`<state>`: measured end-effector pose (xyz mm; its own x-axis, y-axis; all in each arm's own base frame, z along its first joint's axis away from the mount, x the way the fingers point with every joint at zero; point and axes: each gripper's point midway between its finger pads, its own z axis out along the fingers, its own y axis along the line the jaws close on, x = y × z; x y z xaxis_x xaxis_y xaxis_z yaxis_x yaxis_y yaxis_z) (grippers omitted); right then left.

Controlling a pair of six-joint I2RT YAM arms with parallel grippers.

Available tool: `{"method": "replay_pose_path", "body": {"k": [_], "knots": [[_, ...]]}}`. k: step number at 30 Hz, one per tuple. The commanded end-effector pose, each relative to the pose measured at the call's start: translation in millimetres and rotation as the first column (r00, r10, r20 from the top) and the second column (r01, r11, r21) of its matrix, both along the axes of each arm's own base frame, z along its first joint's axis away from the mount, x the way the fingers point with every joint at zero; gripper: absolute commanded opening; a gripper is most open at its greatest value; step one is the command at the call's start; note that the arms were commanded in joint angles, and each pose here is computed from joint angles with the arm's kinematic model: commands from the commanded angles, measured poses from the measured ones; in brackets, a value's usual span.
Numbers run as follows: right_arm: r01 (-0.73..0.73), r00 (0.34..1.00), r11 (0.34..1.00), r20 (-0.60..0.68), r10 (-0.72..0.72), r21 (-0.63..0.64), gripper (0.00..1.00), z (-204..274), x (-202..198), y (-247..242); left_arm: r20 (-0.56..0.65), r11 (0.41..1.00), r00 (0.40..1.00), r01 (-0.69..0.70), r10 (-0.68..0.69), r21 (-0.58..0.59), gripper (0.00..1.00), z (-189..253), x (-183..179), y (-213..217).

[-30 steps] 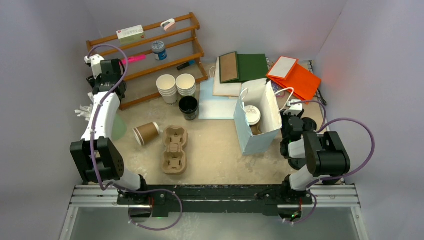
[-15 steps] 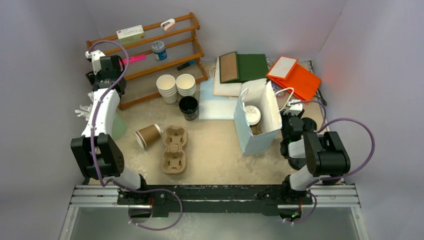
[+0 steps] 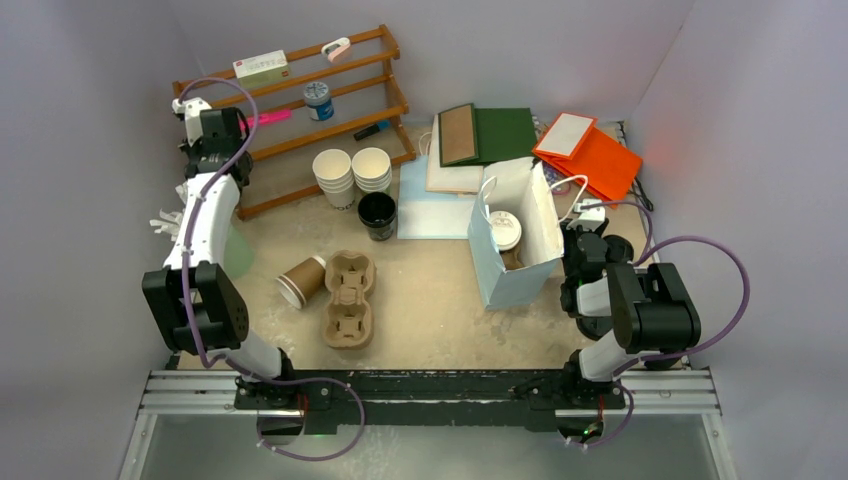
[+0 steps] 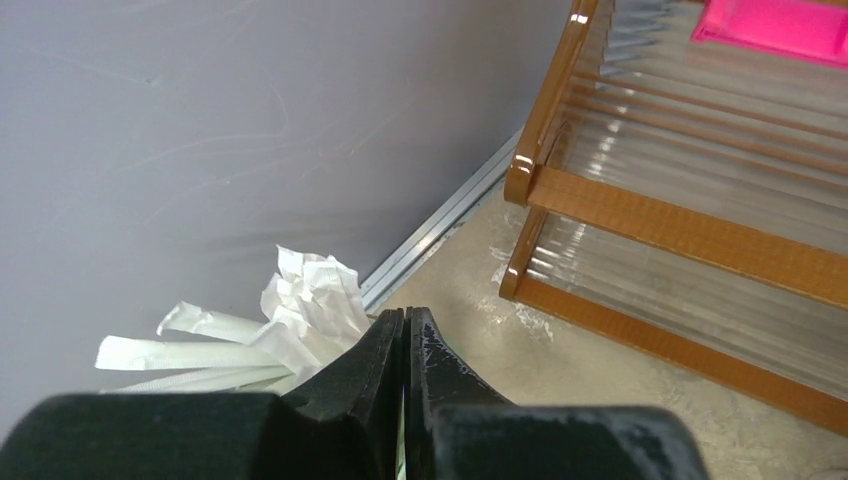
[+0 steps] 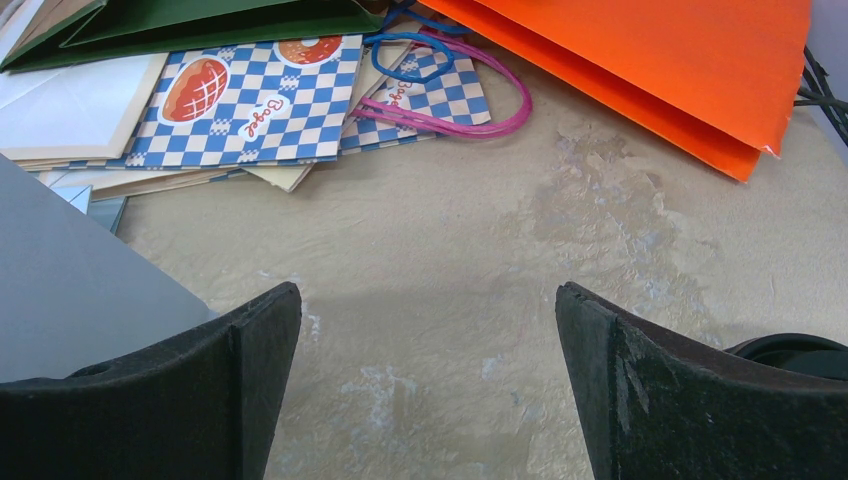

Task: Pack the takeout coffee

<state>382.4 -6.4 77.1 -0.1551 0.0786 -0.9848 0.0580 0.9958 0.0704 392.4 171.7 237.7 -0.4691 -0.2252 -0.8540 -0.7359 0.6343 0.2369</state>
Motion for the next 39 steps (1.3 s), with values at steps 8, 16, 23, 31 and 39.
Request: {"method": "replay_pose_path", "body": {"k": [8, 16, 23, 31, 39], "knots": [[0.011, 0.997, 1.0, 0.073, -0.01, -0.016, 0.99, 19, 7, -3, 0.247, 1.0, 0.969, 0.008, -0.008, 0.0, 0.0, 116, 0, -4], [0.01, 0.997, 1.0, 0.074, -0.009, -0.015, 0.99, 19, 8, -3, 0.523, 0.957, 0.834, 0.268, -0.173, -0.111, 0.0, 192, 6, -55], [0.022, 0.994, 1.0, 0.108, -0.02, -0.012, 0.99, 30, 2, -4, 0.768, 0.781, 0.56, 0.611, -0.311, -0.129, 0.0, 257, 13, -143], [0.151, 0.988, 0.986, 0.032, -0.153, 0.07, 0.99, 55, -14, -21, 0.87, 0.463, 0.275, 0.884, -0.41, -0.061, 0.0, 309, 17, -278], [0.087, 0.994, 0.989, -0.069, -0.079, 0.122, 0.99, 50, -38, -4, 0.903, 0.101, 0.028, 0.995, -0.429, 0.017, 0.0, 333, -26, -401]]}}
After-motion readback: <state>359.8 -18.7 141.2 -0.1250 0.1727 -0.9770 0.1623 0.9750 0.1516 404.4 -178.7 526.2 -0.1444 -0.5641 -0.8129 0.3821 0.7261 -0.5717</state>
